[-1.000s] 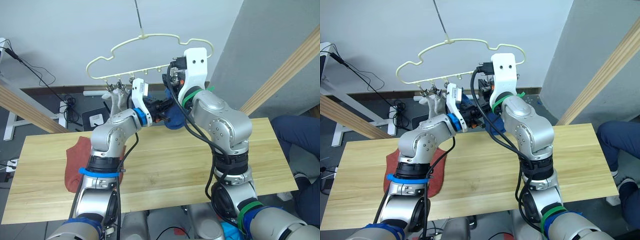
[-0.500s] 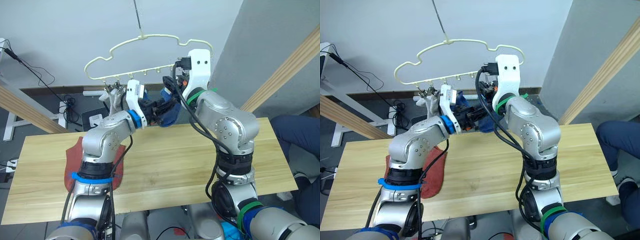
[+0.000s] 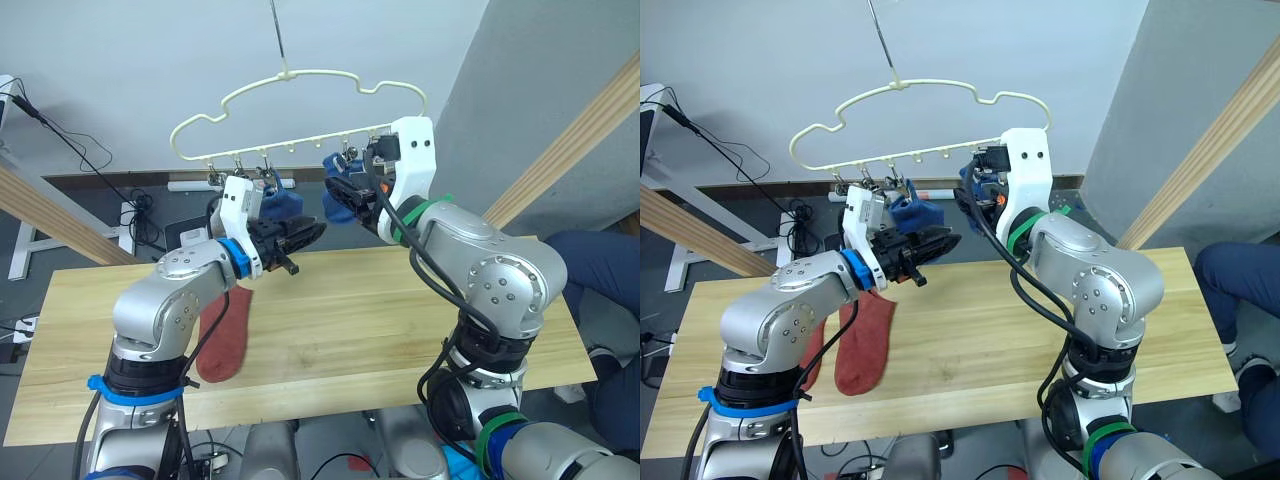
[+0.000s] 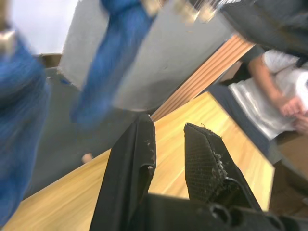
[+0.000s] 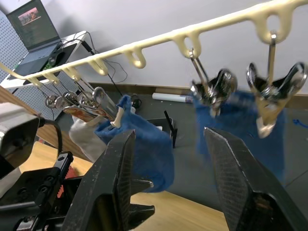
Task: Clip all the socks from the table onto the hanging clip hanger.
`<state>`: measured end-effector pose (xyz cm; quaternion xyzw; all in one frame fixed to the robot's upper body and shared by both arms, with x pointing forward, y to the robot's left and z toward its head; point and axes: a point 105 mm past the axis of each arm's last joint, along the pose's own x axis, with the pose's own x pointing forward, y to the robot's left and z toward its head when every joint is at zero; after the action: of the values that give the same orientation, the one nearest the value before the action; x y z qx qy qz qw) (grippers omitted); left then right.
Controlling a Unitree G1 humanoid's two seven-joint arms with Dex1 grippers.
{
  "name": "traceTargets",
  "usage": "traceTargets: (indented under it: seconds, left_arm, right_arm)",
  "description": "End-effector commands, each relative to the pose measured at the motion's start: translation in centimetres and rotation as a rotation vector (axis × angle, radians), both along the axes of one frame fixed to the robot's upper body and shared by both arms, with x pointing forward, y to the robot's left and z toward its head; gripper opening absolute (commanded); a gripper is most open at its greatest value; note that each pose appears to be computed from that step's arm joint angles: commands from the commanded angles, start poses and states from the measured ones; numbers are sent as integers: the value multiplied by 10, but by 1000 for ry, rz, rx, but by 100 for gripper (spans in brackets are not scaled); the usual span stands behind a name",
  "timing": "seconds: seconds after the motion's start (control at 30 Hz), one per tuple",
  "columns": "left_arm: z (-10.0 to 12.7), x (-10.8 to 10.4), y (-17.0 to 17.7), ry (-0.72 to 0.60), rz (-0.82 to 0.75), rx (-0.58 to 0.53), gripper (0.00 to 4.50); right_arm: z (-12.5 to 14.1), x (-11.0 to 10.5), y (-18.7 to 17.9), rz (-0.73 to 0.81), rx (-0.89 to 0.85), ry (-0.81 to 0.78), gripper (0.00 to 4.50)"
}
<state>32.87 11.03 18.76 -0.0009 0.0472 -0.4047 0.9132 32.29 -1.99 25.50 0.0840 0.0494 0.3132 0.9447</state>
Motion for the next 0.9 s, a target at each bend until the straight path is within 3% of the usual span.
traceTargets:
  seconds: [0.03,0.13,0.27,0.67,0.9]
  left_arm:
    - [14,-12,-3,-88,-39,7,134]
    - [22,-22,2,-118,-64,5,134]
    - [46,-43,18,-232,-78,-33,134]
    - [50,-80,56,-145,-99,49,134]
    - [52,-75,51,-185,-76,57,134]
  right_arm:
    - [6,-9,-3,17,5,-39,236]
    - [2,-12,-9,14,-35,-49,236]
    - [-8,-18,-18,3,-211,-148,236]
    - [-34,-32,-25,-30,-271,-182,236]
    - [-28,-28,-25,-57,-244,-197,236]
